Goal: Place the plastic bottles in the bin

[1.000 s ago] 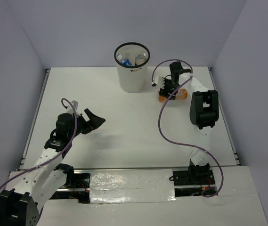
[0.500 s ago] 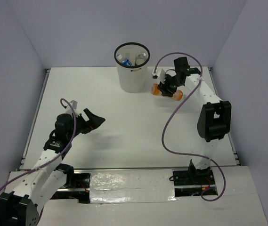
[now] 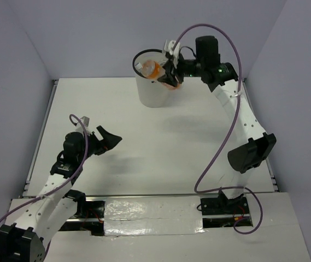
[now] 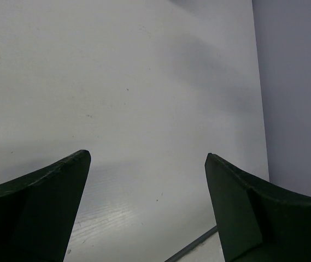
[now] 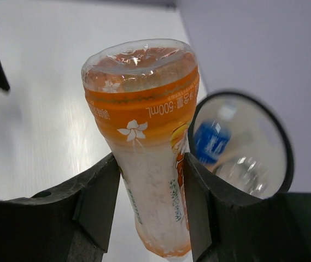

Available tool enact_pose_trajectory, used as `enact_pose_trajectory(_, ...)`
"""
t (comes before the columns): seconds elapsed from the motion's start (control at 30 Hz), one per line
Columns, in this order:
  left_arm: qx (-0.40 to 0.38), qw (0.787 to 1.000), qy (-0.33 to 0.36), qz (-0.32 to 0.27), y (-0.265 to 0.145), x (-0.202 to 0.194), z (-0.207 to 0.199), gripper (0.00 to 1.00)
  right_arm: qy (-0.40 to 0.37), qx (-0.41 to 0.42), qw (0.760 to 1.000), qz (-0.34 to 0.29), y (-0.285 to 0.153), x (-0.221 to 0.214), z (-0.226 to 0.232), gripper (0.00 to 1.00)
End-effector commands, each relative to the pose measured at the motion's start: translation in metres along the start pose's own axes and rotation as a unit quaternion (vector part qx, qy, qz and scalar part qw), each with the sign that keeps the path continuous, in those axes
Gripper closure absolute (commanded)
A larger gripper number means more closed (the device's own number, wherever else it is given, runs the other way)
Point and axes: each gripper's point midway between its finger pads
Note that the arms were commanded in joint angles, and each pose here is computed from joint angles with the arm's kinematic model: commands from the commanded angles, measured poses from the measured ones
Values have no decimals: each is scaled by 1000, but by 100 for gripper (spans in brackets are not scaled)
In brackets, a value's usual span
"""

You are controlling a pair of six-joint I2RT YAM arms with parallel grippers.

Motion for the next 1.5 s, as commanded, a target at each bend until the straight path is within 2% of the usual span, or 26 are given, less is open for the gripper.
enact_pose_trajectory(0.0, -26, 999, 12, -17, -5, 12, -19, 1, 4, -34, 989, -141, -2, 91, -36, 59)
enact_pose_trajectory(0.03, -27, 999, 13, -21, -5, 14, -21, 1, 38, -34, 985, -165, 0, 107, -38, 60)
enact_pose_trajectory(0.1, -25, 999, 13, -21, -6, 15, -21, 1, 25, -60, 972, -225, -3, 140, -60, 61)
enact_pose_trajectory(0.13, -24, 999, 15, -20, -6, 15, -21, 1, 63, -60, 965, -247, -3, 150, -63, 62)
enact_pose_trajectory(0.2, -21, 999, 14, -19, -6, 16, -21, 1, 64, -84, 950, -294, -4, 169, -83, 64)
enact_pose_trajectory(0.27, -20, 999, 16, -19, -5, 18, -23, 1, 106, -89, 940, -311, 11, 164, -95, 64)
enact_pose_trajectory(0.33, -20, 999, 17, -21, -5, 20, -25, 1, 113, -119, 927, -338, 9, 171, -112, 64)
enact_pose_trajectory(0.4, -20, 999, 19, -23, -4, 23, -27, 1, 119, -152, 918, -345, 22, 155, -129, 64)
enact_pose_trajectory(0.53, -18, 999, 17, -23, -3, 24, -28, 1, 118, -201, 910, -343, 40, 126, -151, 62)
enact_pose_trajectory(0.73, -17, 999, 17, -24, -2, 27, -30, 1, 102, -258, 913, -300, 68, 70, -176, 54)
enact_pose_trajectory(0.9, -16, 1000, 17, -22, -1, 26, -29, 1, 101, -274, 922, -255, 83, 26, -181, 47)
enact_pose_trajectory(1.0, -15, 1000, 13, -17, 1, 25, -28, 1, 86, -285, 928, -224, 89, 3, -182, 37)
enact_pose_trajectory(1.03, -17, 1000, 13, -17, 1, 25, -29, 1, 80, -288, 930, -215, 92, -3, -182, 28)
enact_pose_trajectory(1.1, -17, 1000, 13, -17, 1, 25, -29, 1, 86, -285, 935, -195, 96, -19, -181, 21)
enact_pose_trajectory(1.23, -22, 999, 17, -25, -3, 28, -33, 1, 89, -290, 936, -181, 93, -27, -180, 0)
enact_pose_trajectory(1.4, -15, 999, 16, -27, -8, 26, -30, 1, 113, -291, 933, -179, 68, -16, -185, 0)
enact_pose_trajectory(1.47, -17, 999, 18, -32, -11, 27, -32, 1, 118, -285, 933, -184, 48, 3, -182, 0)
Point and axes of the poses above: each gripper's point midway between its finger pads, its own y axis out along the fingers, its own z axis along the line the jaws close on, x = y × z, and after that the axes turned 8 degrees about -y, right-handed
